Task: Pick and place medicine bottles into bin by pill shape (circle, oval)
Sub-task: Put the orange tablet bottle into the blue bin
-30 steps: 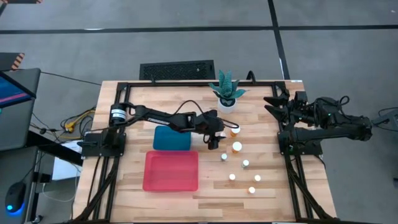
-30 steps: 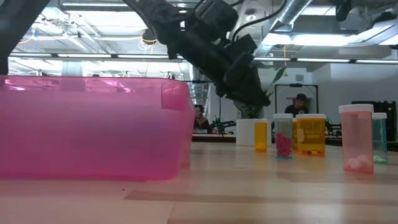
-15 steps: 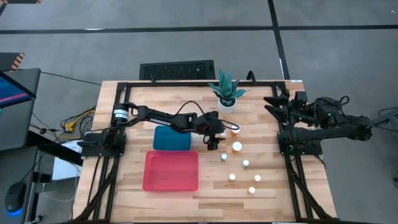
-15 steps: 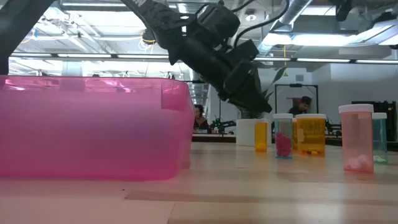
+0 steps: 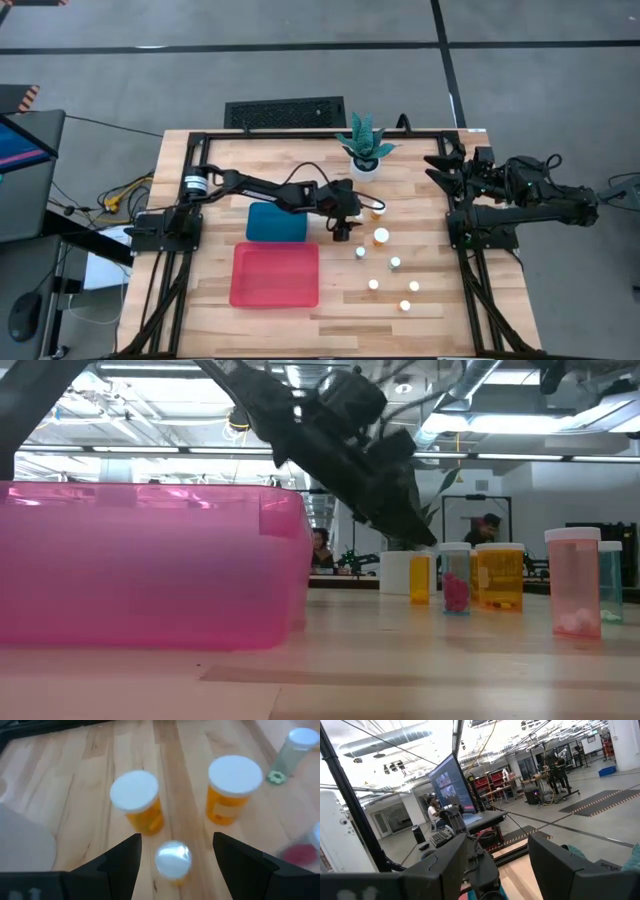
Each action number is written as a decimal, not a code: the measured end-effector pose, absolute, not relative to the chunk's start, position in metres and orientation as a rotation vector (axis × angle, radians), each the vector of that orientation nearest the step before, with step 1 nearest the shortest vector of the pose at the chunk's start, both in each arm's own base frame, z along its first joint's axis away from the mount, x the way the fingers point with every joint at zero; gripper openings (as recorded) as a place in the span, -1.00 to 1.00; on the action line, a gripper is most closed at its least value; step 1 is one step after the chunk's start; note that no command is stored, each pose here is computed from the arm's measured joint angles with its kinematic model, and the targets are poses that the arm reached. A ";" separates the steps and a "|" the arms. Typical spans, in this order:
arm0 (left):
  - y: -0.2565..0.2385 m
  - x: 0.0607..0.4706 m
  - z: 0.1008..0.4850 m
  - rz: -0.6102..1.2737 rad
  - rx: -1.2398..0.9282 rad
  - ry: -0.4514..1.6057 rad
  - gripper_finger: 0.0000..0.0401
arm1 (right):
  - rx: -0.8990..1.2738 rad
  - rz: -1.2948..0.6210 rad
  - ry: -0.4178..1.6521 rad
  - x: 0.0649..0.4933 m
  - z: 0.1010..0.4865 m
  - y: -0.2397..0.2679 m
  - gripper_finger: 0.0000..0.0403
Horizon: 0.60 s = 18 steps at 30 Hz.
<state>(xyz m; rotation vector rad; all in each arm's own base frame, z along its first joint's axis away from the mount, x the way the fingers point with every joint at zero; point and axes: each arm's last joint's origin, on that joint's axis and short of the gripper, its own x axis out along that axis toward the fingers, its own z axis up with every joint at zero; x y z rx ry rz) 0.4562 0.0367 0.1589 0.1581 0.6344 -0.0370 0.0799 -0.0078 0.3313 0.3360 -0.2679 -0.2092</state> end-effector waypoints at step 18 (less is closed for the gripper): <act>0.035 0.460 0.152 -0.039 0.166 0.675 -0.08 | 0.337 -0.208 -0.275 0.078 0.332 -0.008 0.10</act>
